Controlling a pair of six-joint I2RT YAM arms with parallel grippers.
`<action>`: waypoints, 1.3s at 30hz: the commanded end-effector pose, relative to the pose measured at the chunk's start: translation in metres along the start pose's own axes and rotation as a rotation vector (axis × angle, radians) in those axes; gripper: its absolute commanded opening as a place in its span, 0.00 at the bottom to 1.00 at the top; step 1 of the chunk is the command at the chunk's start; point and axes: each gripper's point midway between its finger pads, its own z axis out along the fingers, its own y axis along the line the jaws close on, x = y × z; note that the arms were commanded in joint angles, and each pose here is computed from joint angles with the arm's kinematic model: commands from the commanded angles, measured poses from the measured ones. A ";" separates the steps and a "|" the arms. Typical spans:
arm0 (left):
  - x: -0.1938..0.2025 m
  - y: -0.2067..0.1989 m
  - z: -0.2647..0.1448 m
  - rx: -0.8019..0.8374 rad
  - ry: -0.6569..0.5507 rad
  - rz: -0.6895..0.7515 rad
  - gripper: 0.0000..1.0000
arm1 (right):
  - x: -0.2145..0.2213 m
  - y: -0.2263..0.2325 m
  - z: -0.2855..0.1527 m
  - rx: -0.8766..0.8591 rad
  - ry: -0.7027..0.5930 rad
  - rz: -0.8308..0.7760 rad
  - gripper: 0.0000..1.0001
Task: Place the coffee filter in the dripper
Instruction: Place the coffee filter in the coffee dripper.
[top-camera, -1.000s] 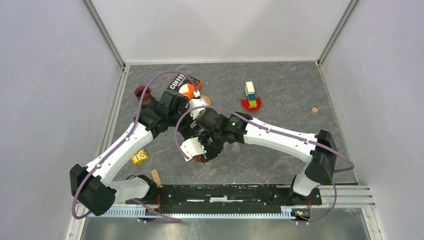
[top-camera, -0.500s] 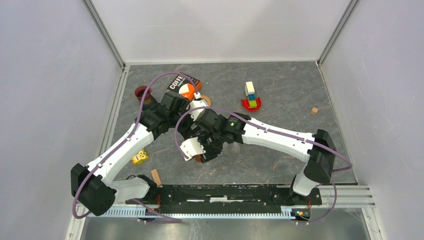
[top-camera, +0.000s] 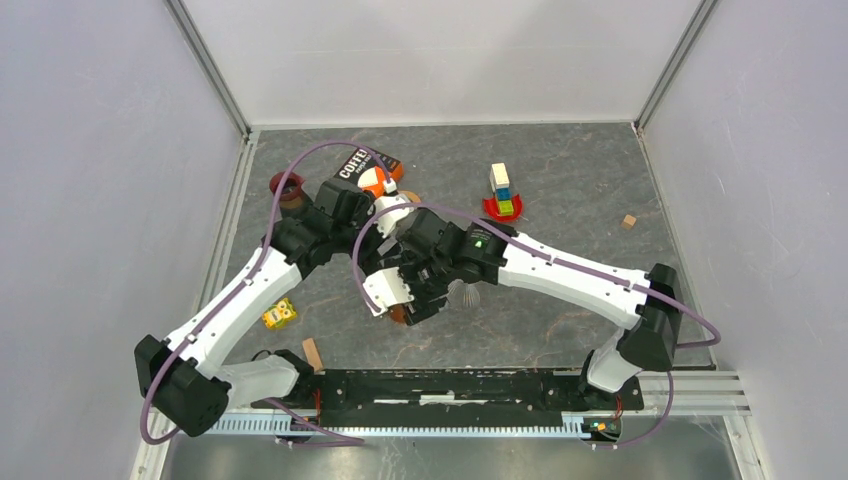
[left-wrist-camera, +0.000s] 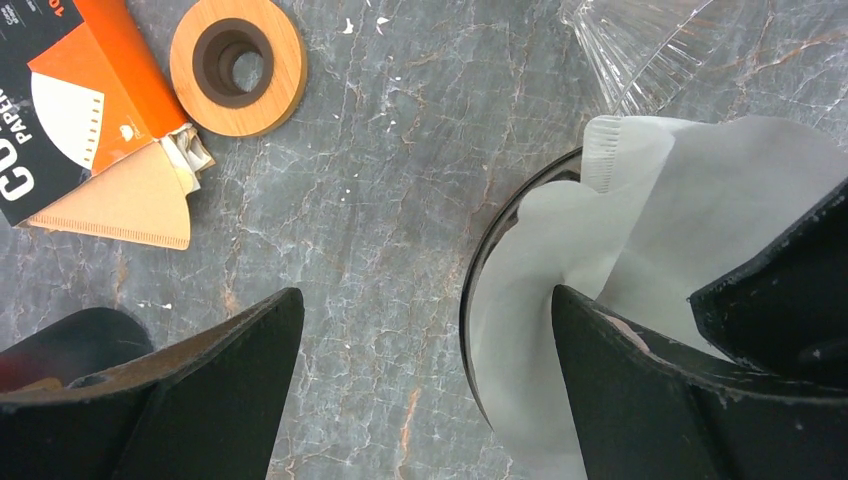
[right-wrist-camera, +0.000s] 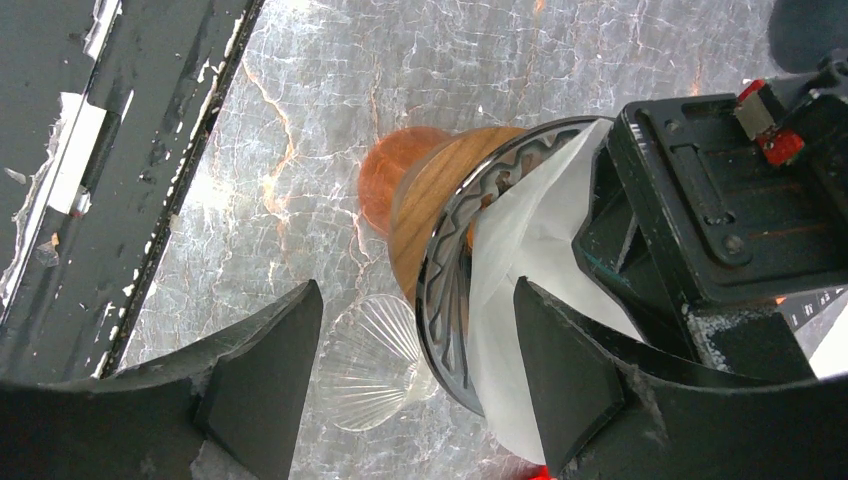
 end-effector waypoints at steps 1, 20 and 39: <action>-0.022 0.002 -0.018 -0.004 -0.068 0.046 1.00 | -0.022 -0.014 -0.027 0.067 -0.073 -0.024 0.78; -0.045 -0.008 -0.050 0.026 -0.157 0.074 1.00 | -0.034 -0.029 -0.052 0.109 -0.135 -0.007 0.79; -0.063 0.089 -0.097 -0.278 -0.242 -0.370 0.93 | 0.013 -0.061 -0.138 0.347 -0.280 0.224 0.78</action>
